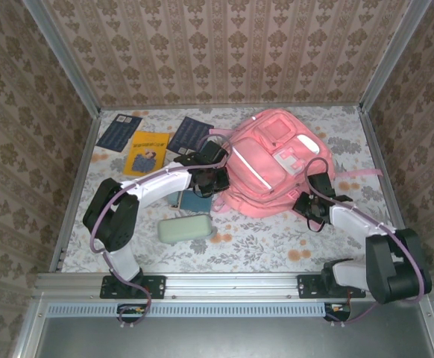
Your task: Pack the student bag
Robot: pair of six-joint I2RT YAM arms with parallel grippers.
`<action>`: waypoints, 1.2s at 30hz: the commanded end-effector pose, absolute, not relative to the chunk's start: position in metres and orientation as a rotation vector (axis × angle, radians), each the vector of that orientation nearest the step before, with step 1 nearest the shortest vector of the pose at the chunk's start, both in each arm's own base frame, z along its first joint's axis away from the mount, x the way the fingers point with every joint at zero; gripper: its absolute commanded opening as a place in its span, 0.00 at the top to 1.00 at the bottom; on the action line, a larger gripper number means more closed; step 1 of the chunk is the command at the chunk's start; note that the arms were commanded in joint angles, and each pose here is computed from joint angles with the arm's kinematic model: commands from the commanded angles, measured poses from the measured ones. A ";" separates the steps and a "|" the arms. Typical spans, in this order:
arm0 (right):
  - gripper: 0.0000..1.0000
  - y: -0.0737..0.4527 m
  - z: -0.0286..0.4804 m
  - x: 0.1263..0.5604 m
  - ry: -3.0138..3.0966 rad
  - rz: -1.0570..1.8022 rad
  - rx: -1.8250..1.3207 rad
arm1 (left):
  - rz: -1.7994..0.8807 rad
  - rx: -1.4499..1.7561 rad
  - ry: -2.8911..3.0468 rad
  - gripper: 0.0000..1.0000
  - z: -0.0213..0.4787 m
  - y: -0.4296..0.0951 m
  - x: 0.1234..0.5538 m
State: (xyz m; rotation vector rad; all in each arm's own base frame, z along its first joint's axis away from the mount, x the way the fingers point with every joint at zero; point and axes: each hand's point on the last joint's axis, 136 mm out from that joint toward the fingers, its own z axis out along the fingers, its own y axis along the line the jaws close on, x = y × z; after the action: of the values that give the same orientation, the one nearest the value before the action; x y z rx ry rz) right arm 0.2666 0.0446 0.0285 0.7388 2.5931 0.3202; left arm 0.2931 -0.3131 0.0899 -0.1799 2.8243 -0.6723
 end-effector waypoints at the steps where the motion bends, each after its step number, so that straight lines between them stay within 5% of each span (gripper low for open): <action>1: 1.00 0.057 0.049 0.262 2.574 0.358 0.636 | -0.788 -0.267 2.768 1.00 0.102 -0.322 0.299; 17: 1.00 0.163 0.078 0.242 2.625 0.547 0.202 | -1.050 -0.440 2.679 1.00 0.099 -0.354 0.307; 28: 1.00 0.257 0.108 0.268 2.575 0.731 0.024 | -1.141 -0.484 2.633 1.00 0.096 -0.366 0.298; 35: 1.00 0.273 0.109 0.284 2.590 0.704 -0.005 | -1.084 -0.470 2.633 1.00 0.097 -0.357 0.294; 36: 1.00 0.272 0.108 0.283 2.596 0.697 -0.006 | -1.061 -0.458 2.635 0.89 0.098 -0.354 0.294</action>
State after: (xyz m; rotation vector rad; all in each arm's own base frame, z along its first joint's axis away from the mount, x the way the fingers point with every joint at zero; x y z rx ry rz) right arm 0.2623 0.2324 0.0647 0.0675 2.7388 0.4950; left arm 0.3117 -0.3333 0.0774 -0.5511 2.6319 -0.9510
